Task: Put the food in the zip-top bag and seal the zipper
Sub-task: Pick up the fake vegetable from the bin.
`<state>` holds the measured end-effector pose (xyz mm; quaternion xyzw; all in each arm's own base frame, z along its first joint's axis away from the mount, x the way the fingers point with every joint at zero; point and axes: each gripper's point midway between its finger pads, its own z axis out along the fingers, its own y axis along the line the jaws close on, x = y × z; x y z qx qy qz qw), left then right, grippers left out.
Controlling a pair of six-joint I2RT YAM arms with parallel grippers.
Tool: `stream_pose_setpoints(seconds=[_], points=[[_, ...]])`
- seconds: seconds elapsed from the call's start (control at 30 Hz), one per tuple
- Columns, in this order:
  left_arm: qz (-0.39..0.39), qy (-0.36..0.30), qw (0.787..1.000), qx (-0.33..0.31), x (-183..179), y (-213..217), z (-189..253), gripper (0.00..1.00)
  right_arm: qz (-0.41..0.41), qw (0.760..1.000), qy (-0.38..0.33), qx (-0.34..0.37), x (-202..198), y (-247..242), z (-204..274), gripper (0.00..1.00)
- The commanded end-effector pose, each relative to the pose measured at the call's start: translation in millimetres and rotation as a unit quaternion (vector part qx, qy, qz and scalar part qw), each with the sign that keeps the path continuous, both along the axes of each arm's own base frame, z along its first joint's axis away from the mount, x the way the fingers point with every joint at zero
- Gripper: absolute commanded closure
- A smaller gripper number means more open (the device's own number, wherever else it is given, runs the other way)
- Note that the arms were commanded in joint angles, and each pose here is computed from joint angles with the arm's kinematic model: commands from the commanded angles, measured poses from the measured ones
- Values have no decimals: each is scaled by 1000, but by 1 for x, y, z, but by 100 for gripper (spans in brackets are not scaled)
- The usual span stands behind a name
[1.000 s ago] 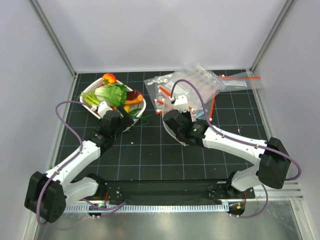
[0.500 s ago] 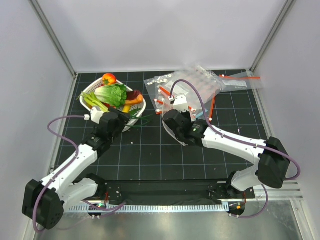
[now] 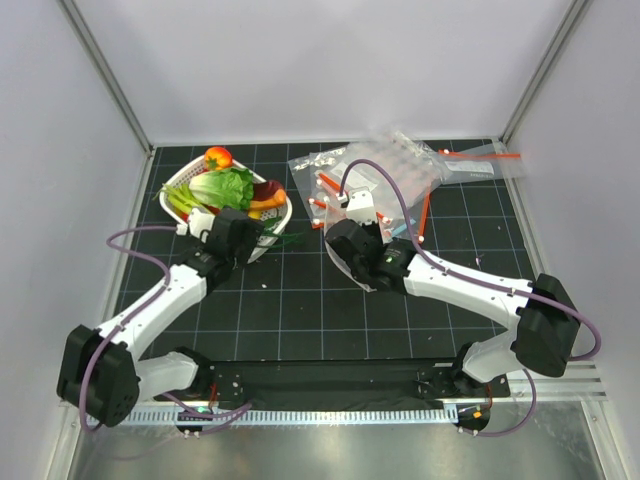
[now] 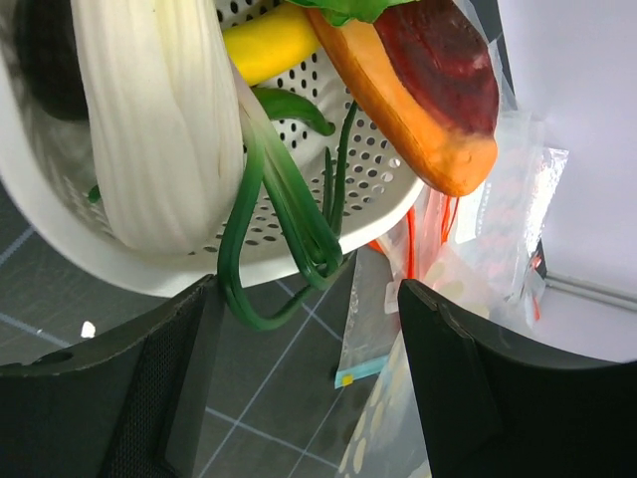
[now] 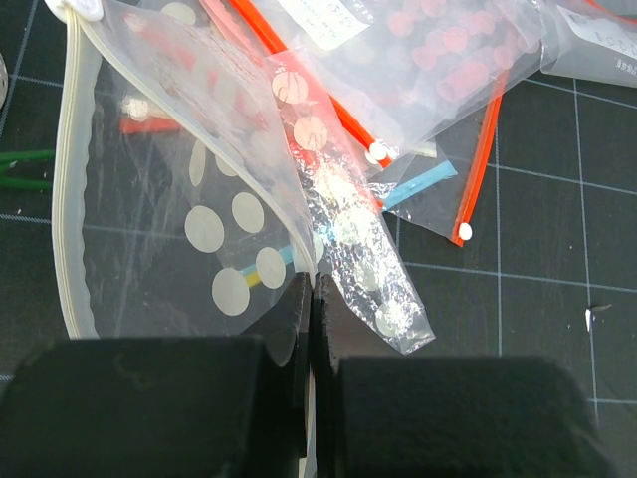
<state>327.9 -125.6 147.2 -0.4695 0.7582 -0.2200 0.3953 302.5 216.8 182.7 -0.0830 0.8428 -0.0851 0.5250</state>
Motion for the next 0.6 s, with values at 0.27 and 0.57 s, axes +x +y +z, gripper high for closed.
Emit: stream_pose_setpoints(seconds=[0.27, 0.57], points=[[54, 18, 998, 5, 32, 0, -2, 30, 1, 999, -21, 30, 5, 9, 17, 99], [63, 27, 998, -1, 43, -5, -7, 45, 4, 999, -22, 34, 5, 10, 18, 99]])
